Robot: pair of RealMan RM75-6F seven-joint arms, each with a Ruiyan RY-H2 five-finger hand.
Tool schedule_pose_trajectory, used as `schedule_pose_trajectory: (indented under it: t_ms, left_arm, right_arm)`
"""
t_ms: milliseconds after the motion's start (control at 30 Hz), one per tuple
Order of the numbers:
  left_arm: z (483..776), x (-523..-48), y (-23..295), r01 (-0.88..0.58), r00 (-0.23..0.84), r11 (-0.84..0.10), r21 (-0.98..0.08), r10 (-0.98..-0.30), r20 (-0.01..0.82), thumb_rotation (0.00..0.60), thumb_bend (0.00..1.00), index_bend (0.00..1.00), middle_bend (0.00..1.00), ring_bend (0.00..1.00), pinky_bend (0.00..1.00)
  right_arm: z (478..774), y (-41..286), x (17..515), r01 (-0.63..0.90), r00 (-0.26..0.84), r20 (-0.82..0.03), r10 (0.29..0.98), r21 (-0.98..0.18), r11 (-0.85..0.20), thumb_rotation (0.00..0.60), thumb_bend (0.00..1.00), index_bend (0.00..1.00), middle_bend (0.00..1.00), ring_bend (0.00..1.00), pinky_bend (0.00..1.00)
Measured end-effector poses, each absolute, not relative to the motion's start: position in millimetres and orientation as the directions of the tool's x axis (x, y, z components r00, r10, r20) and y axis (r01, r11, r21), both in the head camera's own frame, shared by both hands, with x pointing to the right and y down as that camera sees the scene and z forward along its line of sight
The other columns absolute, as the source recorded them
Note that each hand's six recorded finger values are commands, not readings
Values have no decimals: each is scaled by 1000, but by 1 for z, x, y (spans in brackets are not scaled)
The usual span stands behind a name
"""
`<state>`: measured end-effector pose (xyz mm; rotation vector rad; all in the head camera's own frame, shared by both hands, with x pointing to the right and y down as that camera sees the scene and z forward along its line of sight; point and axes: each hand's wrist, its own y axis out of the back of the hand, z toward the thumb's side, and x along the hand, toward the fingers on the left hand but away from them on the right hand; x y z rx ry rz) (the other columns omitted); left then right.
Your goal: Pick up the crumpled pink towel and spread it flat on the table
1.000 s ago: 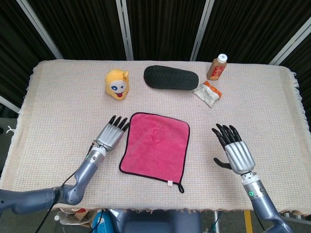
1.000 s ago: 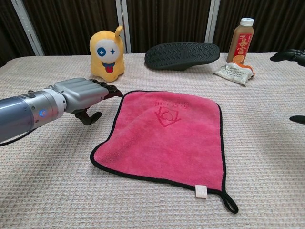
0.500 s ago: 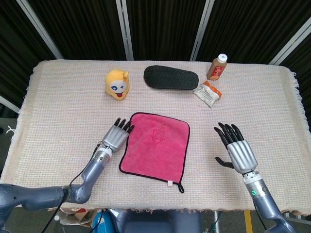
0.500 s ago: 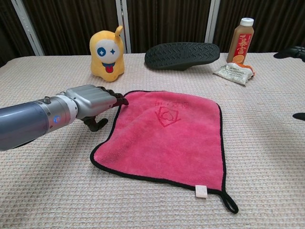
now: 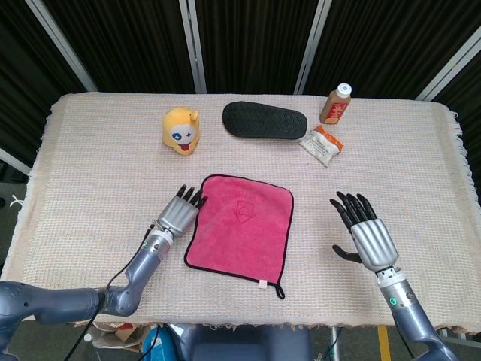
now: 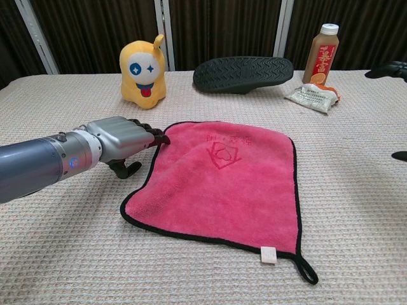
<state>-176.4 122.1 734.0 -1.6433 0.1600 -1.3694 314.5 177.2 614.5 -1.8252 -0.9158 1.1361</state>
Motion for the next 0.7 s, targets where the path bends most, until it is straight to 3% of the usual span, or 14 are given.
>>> schedule_pose_trajectory:
  t_ms: [500, 700]
  left_arm:
    - [740, -189, 120, 464, 336, -537, -705, -629, 701, 600, 643, 0, 0, 0, 0]
    - [733, -179, 118, 410, 378, -528, -744, -644, 665, 600, 643, 0, 0, 0, 0]
  right_arm:
    - [616, 178, 313, 175, 343, -362, 867, -882, -437, 600, 214, 102, 20, 0, 0]
    - [615, 176, 313, 184, 337, -357, 871, -883, -432, 600, 215, 102, 22, 0, 0]
